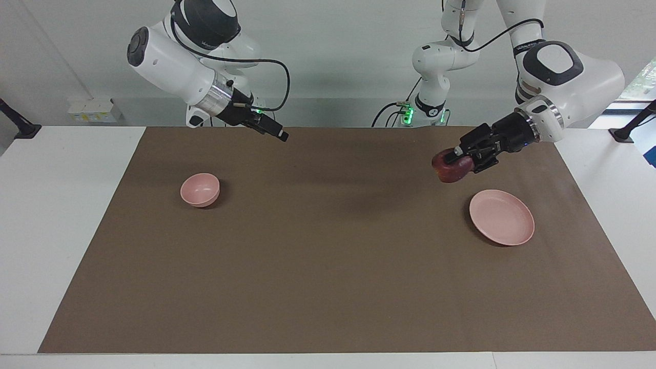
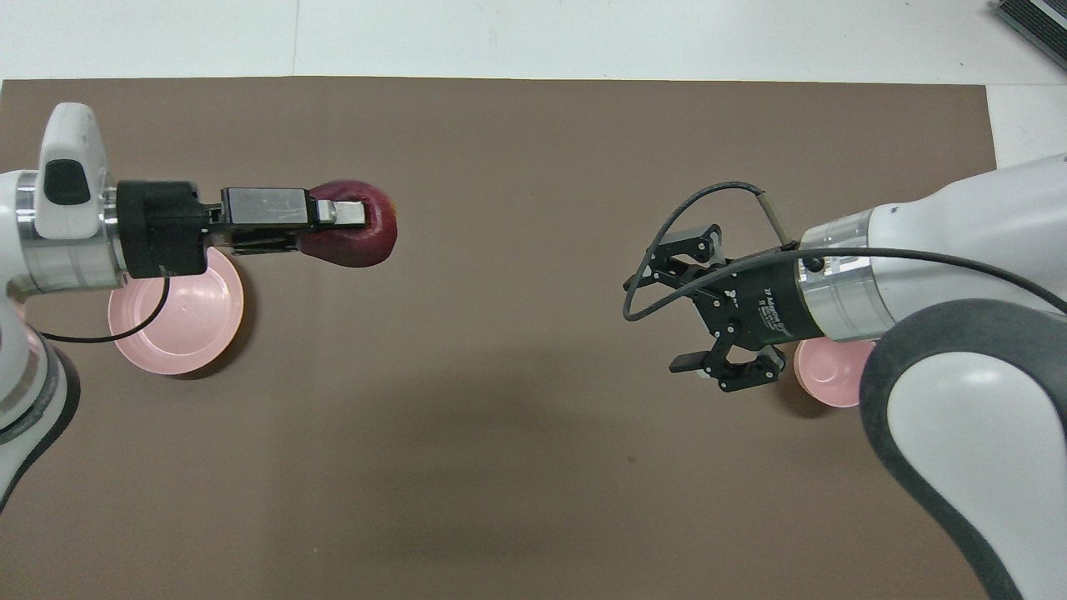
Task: Move apple from plate to bowl
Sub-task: 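Carry the apple toward the right gripper with the left gripper, then close the right gripper around the apple held by the left gripper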
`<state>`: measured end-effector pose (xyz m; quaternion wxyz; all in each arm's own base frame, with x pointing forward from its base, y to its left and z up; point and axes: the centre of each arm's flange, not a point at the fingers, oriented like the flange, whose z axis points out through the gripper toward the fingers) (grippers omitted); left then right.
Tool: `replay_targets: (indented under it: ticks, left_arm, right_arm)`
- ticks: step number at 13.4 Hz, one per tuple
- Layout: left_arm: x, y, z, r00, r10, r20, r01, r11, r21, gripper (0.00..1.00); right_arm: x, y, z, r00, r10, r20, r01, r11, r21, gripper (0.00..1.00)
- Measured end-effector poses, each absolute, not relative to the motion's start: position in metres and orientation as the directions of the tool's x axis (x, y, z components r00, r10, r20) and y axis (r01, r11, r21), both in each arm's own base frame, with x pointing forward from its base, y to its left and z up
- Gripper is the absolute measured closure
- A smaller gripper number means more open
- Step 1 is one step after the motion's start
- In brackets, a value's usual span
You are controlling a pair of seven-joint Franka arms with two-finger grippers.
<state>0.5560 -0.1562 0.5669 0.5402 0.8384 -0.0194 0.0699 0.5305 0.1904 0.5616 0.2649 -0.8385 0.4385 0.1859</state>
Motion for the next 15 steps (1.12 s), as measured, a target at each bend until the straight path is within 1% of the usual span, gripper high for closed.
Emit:
replay_targets:
  ticks: [3,5,8,10,13,15]
  left_arm:
    - [0.547,-0.2,0.568,0.984,0.031,0.174,-0.143,-0.432,0.89,0.29]
    - [0.538,-0.224,0.568,0.982,0.013,0.186,-0.162,-0.436,0.885,0.29]
    - [0.523,-0.24,0.564,0.983,-0.018,0.181,-0.17,-0.439,0.882,0.29]
    - [0.514,-0.247,0.562,0.984,-0.034,0.177,-0.173,-0.443,0.879,0.29]
    - [0.506,-0.254,0.563,0.982,-0.043,0.183,-0.183,-0.446,0.876,0.29]
    - [0.504,-0.254,0.565,0.981,-0.041,0.189,-0.187,-0.447,0.875,0.29]
  right_arm:
    - [0.54,0.217,0.557,0.447,-0.682,-0.579,-0.891,-0.394,-0.224,0.0]
    - [0.545,0.235,0.556,0.414,-0.682,-0.602,-0.908,-0.353,-0.225,0.0]
    - [0.547,0.244,0.565,0.406,-0.656,-0.636,-0.912,-0.33,-0.242,0.0]
    - [0.545,0.255,0.568,0.418,-0.64,-0.644,-0.906,-0.346,-0.244,0.0]
    - [0.54,0.271,0.571,0.428,-0.624,-0.654,-0.9,-0.359,-0.247,0.0]
    - [0.541,0.272,0.572,0.407,-0.632,-0.66,-0.911,-0.339,-0.237,0.0]
